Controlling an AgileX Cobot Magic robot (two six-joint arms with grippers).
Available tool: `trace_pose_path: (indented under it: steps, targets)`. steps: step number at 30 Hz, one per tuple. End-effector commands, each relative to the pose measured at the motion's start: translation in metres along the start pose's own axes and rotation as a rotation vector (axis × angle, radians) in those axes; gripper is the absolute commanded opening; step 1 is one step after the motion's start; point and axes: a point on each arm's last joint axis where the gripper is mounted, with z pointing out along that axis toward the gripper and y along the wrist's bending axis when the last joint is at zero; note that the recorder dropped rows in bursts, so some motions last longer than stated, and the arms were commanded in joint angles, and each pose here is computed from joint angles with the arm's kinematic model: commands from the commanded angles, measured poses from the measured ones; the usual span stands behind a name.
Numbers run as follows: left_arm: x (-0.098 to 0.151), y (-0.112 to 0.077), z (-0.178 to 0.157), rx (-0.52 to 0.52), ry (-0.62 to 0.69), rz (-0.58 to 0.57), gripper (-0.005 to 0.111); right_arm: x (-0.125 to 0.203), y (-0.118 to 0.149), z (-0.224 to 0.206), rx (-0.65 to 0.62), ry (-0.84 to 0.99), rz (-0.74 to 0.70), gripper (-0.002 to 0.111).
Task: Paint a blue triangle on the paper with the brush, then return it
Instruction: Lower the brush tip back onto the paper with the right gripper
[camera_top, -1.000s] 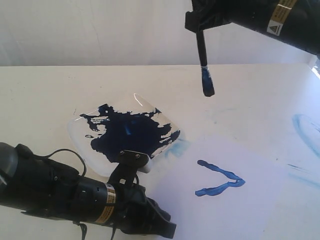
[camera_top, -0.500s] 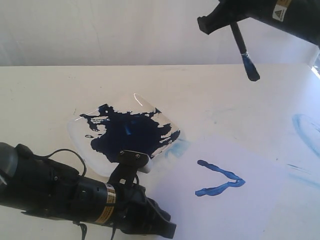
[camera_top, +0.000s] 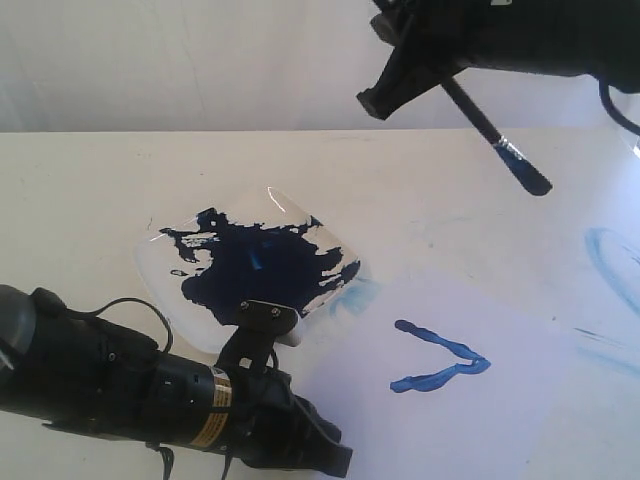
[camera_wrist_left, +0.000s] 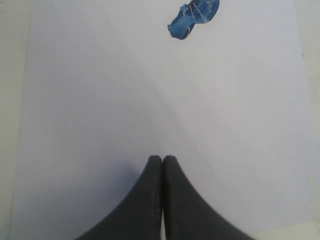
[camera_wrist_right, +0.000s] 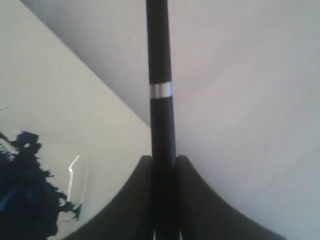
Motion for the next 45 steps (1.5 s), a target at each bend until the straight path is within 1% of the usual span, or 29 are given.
trace_pose_path:
  steps: [1,3,4,6,8,10,11,12,14,18,19,21,24,34,40,45]
  targets:
    - [0.009,0.009,0.0,-0.081,0.046,0.017,0.0,-0.005,0.013,-0.006,-0.136,0.015,0.025,0.0]
    - [0.009,0.009,0.0,-0.081,0.046,0.017,0.0,-0.01,0.023,-0.009,-0.261,-0.028,0.068,0.0]
    - [0.009,0.009,0.0,-0.081,0.046,0.017,0.0,-0.013,0.026,-0.01,-0.299,-0.065,0.055,0.0]
    - [0.009,0.009,0.0,-0.081,0.046,0.017,0.0,-0.019,0.034,-0.014,-0.401,-0.125,0.073,0.0]
    - [0.009,0.009,0.0,-0.081,0.046,0.017,0.0,-0.021,0.043,-0.019,-0.505,-0.153,0.039,0.0]
    - [0.009,0.009,0.0,-0.081,0.046,0.017,0.0,-0.022,0.047,-0.026,-0.629,-0.219,0.014,0.0]
    - [0.009,0.009,0.0,-0.081,0.046,0.017,0.0,-0.022,0.045,-0.03,-0.689,-0.269,0.026,0.0]
    - [0.009,0.009,0.0,-0.081,0.046,0.017,0.0,-0.022,0.042,-0.034,-0.721,-0.305,0.027,0.0]
    - [0.009,0.009,0.0,-0.081,0.046,0.017,0.0,-0.02,0.035,-0.039,-0.761,-0.362,0.035,0.0]
    - [0.009,0.009,0.0,-0.081,0.046,0.017,0.0,-0.01,0.015,-0.046,-0.853,-0.472,0.114,0.0]
    - [0.009,0.009,0.0,-0.081,0.046,0.017,0.0,-0.005,0.007,-0.042,-0.821,-0.478,0.142,0.0]
    - [0.009,0.009,0.0,-0.081,0.046,0.017,0.0,0.003,-0.001,-0.037,-0.794,-0.464,0.178,0.0]
    - [0.009,0.009,0.0,-0.081,0.046,0.017,0.0,0.013,-0.004,-0.028,-0.793,-0.436,0.208,0.0]
    - [0.009,0.009,0.0,-0.081,0.046,0.019,0.0,0.043,0.005,0.007,-0.845,-0.354,0.297,0.0]
    - [0.009,0.009,0.0,-0.081,0.046,0.019,0.0,0.046,0.018,0.012,-0.893,-0.329,0.285,0.0]
    - [0.009,0.009,0.0,-0.081,0.046,0.019,0.0,0.057,0.031,0.011,-0.912,-0.317,0.312,0.0]
